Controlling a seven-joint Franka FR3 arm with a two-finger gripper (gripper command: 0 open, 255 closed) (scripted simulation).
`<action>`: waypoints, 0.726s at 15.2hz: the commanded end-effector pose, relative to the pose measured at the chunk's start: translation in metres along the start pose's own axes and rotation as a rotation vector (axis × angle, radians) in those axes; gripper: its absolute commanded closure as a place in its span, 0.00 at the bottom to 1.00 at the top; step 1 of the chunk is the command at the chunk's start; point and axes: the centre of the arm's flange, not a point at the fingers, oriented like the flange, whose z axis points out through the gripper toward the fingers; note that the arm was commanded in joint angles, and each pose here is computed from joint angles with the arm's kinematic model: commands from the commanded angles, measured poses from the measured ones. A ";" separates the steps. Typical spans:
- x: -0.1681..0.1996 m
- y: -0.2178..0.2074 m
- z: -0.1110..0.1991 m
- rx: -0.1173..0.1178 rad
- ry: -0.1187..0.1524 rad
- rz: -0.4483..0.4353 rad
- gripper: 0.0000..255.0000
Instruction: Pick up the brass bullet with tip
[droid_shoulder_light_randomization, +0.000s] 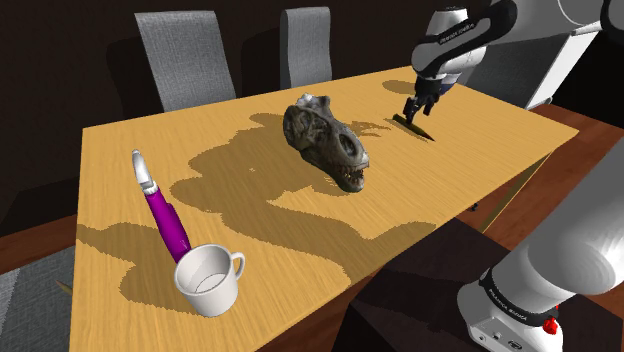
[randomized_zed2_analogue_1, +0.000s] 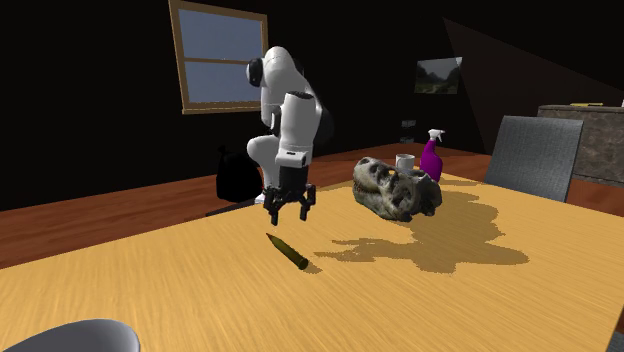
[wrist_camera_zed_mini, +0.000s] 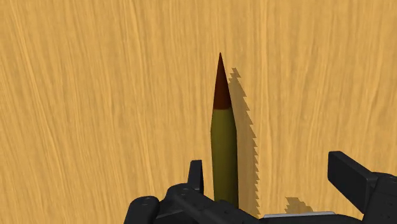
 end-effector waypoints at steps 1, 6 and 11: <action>0.015 0.020 0.015 -0.007 0.007 0.010 0.00; 0.020 0.025 0.041 -0.010 0.010 0.015 0.00; 0.020 0.022 0.060 -0.010 0.010 0.015 0.00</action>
